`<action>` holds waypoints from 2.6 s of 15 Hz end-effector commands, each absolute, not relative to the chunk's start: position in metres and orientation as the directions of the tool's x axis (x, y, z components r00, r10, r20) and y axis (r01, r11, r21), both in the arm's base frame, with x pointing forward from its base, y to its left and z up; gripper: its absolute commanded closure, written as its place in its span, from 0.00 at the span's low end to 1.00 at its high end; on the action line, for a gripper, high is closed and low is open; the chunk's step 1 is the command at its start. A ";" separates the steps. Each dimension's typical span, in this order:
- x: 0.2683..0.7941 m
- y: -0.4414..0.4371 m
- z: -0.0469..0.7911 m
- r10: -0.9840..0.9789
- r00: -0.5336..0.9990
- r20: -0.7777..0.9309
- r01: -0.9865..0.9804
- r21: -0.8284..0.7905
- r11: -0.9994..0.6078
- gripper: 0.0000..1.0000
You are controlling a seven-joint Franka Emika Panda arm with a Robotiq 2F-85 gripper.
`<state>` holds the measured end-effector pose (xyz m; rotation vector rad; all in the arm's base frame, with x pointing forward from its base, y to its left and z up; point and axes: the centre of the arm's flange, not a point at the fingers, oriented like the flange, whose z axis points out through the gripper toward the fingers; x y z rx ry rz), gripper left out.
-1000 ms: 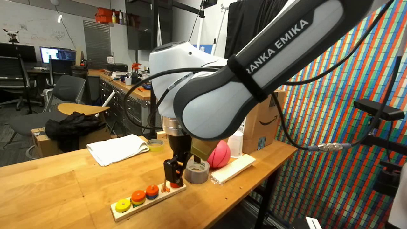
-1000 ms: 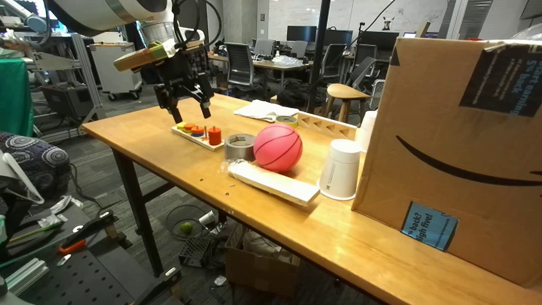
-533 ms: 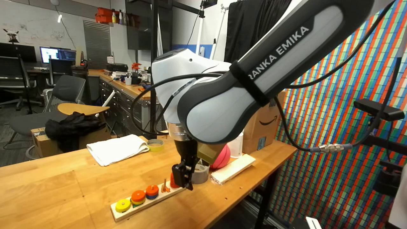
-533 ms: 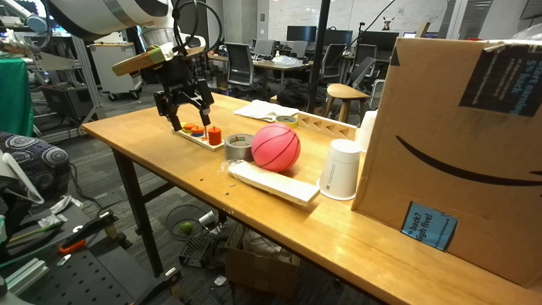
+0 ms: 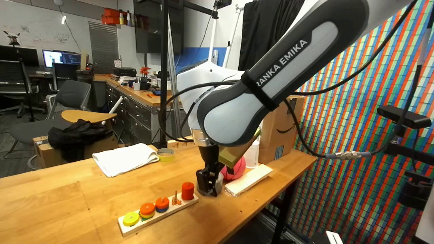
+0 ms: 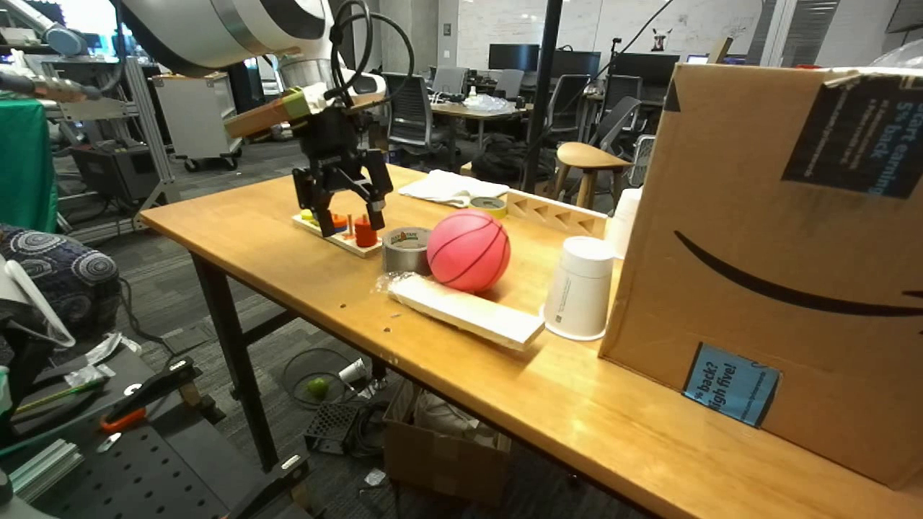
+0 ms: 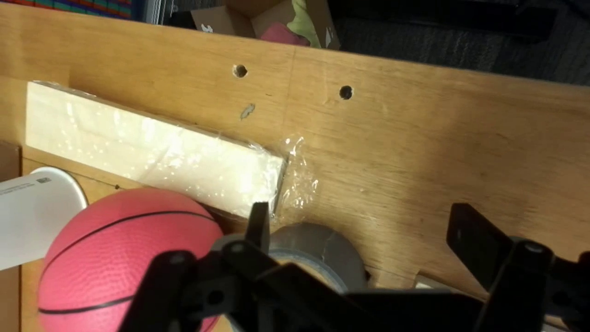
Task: Push the basketball between the two cups
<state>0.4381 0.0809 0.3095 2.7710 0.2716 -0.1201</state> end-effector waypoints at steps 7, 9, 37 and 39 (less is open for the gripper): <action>0.505 0.037 0.290 0.117 0.981 -0.156 0.161 0.306 -0.938 0.00; 0.516 0.030 0.290 0.112 0.982 -0.155 0.155 0.301 -0.941 0.00; 0.467 0.042 0.333 0.044 0.971 -0.233 0.148 0.450 -0.881 0.00; 0.463 0.035 0.320 0.034 0.966 -0.258 0.148 0.437 -0.887 0.00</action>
